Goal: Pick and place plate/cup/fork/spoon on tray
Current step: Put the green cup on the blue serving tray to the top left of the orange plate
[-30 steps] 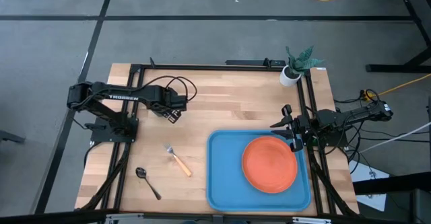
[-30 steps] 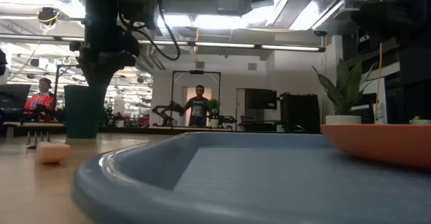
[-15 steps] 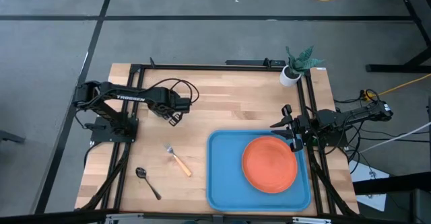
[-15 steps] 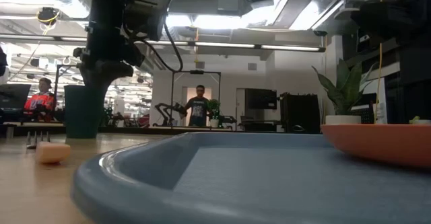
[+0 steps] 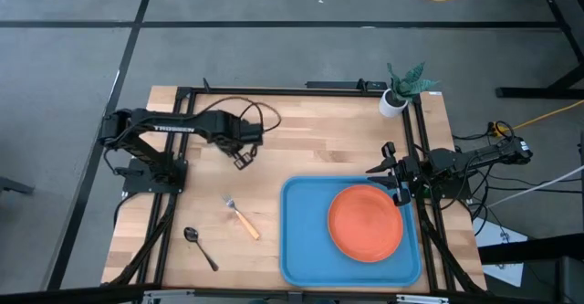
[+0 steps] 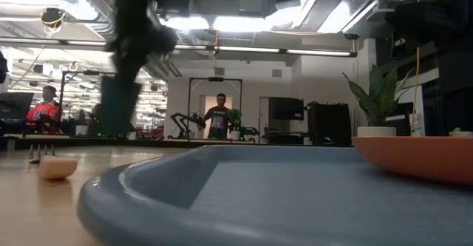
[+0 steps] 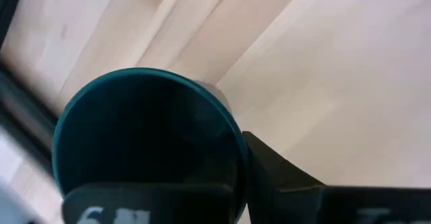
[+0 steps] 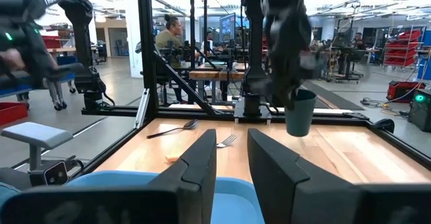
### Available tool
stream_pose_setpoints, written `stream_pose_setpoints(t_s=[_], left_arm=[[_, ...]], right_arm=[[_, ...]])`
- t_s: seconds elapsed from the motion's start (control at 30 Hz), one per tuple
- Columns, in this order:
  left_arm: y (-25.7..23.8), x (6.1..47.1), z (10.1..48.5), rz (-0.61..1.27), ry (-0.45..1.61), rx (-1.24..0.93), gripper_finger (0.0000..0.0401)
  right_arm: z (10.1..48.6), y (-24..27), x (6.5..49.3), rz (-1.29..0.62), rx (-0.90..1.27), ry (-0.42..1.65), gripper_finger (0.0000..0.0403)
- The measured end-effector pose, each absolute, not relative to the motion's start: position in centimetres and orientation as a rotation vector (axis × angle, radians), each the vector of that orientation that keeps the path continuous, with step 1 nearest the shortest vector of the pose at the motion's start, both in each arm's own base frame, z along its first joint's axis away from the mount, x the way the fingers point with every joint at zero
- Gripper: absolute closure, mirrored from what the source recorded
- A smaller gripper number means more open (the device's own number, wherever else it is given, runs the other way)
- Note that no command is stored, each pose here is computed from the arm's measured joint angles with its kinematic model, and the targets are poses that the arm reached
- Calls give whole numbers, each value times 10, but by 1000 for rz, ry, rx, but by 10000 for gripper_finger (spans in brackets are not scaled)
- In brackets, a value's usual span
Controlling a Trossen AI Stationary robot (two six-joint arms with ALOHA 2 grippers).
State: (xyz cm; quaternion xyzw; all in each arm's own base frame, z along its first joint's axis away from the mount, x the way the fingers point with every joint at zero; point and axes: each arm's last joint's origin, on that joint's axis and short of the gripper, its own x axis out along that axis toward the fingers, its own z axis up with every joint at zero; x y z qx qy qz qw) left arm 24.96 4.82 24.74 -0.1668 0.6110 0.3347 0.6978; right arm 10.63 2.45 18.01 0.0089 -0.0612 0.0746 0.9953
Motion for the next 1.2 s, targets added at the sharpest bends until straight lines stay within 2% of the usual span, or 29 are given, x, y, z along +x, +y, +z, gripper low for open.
stream_pose_setpoints(t_s=[0.23, 0.43, 0.63, 0.83, 1.07, 1.2], left_arm=[[27, 286, 311, 412, 1074, -354, 399], [-15, 311, 332, 150, 825, -282, 400], [-58, 342, 316, 8, 739, -201, 400], [-81, 371, 274, -26, 847, -170, 400], [-97, 393, 281, -72, 865, -81, 401], [-105, 403, 268, -107, 896, -20, 401]], right_arm=[[180, 24, 106, 149, 17, -123, 313], [180, 24, 106, 150, 18, -123, 313], [180, 24, 106, 149, 18, -122, 313], [179, 24, 106, 149, 16, -116, 313], [179, 25, 106, 149, 16, -115, 313], [179, 24, 106, 149, 15, -113, 313]])
